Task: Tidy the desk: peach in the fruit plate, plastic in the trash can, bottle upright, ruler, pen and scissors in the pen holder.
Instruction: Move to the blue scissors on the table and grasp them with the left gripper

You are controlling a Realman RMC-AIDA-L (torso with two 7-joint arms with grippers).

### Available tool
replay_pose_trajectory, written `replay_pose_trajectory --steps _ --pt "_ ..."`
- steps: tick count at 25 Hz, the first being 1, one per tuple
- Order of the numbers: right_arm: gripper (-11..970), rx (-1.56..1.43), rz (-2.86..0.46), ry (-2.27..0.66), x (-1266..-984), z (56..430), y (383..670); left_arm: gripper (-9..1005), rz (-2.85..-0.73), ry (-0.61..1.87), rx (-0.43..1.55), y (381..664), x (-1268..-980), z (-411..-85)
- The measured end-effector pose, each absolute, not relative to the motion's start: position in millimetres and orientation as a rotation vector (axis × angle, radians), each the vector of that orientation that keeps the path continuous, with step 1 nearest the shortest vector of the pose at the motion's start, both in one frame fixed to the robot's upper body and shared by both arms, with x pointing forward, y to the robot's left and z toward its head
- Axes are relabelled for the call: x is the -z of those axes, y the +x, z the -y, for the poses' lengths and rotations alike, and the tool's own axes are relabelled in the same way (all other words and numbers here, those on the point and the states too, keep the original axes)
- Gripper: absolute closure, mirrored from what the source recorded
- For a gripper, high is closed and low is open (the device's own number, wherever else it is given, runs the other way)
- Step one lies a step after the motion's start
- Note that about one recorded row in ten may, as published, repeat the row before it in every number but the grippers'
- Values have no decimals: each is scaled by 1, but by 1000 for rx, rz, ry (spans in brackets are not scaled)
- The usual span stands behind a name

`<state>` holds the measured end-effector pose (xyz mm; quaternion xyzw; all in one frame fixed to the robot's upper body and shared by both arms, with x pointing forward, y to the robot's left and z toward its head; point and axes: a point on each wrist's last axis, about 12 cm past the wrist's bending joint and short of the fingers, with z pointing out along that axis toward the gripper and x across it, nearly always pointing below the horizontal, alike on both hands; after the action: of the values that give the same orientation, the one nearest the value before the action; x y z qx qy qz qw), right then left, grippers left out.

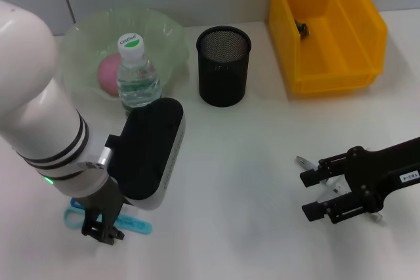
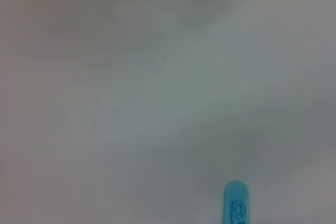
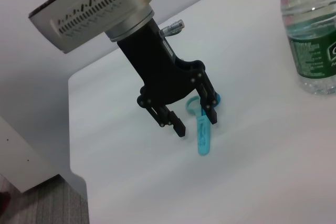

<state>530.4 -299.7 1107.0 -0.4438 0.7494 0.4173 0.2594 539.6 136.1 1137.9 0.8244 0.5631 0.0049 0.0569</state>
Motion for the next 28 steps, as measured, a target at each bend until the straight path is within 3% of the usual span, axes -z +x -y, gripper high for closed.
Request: replay_pose_trajectory --steps 7,28 --pt "219 -1136 -2030 -1191 -1106 299 529 444 -1704 2501 -12 540 -1132 -139" --pt "219 -1139 -2049 -1161 -1107 296 533 532 -1677 2526 -52 544 -1128 -145"
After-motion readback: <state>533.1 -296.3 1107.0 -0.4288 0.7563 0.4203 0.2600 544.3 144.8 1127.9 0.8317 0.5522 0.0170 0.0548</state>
